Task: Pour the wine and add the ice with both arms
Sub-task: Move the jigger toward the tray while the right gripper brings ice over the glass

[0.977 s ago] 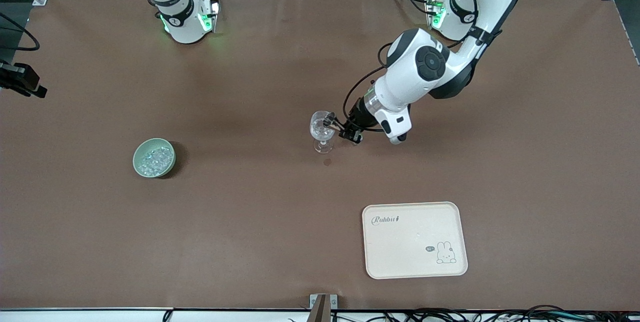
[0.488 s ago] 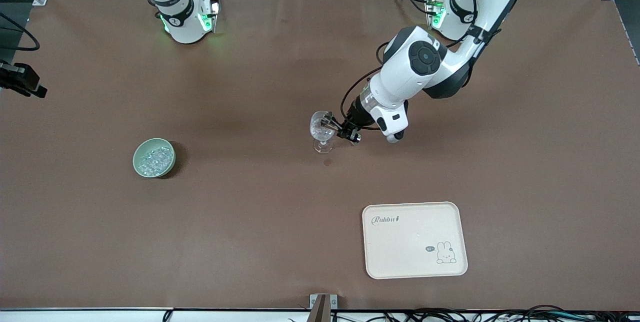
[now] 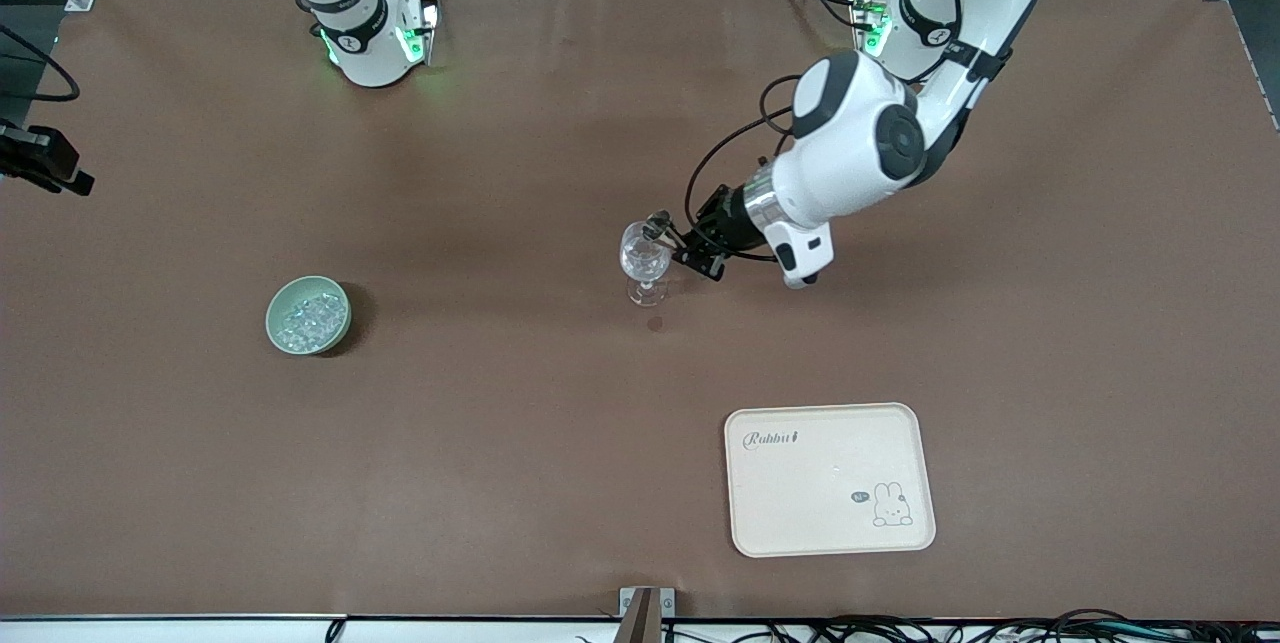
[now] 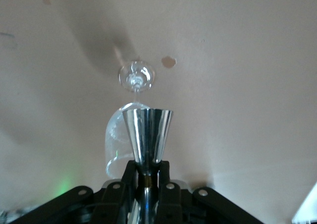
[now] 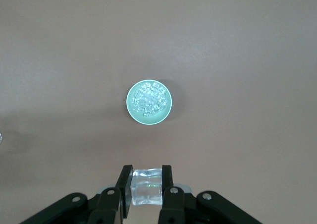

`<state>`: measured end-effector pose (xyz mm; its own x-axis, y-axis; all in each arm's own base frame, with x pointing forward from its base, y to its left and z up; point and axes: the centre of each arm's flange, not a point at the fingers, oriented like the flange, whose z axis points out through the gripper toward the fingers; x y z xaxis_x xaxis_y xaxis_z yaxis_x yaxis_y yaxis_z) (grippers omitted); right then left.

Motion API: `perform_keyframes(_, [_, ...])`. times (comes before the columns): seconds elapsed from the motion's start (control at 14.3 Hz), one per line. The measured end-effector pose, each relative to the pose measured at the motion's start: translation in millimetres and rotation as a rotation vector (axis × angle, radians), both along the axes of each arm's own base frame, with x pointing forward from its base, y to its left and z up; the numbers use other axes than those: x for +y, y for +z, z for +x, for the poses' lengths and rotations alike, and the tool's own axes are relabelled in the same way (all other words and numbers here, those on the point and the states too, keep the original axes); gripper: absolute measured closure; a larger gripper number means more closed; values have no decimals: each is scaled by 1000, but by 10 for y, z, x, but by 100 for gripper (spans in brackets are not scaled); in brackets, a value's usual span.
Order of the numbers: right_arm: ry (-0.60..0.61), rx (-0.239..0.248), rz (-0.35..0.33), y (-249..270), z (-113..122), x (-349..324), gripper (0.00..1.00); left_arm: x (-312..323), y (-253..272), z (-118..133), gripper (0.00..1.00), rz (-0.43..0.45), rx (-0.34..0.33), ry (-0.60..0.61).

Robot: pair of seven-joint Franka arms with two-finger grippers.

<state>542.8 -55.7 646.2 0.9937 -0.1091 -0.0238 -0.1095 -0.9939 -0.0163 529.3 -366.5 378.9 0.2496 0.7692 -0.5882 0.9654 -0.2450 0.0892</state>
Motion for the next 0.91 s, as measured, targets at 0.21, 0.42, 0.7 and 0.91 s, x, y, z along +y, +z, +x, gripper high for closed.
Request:
perform_keyframes(0.21, [6, 1, 1, -1, 2, 34, 73, 461, 45, 258, 79, -108, 17, 44])
perform_keyframes(0.42, [53, 0, 6, -1, 24, 325, 73, 859, 172, 601, 79, -203, 22, 152])
perform_keyframes(0.7, [60, 0, 37, -149, 135, 1140, 73, 1266, 83, 1170, 79, -284, 26, 297])
perform_keyframes(0.91, [48, 12, 37, -543, 307, 1909, 73, 1805, -201, 1547, 79, -312, 27, 351])
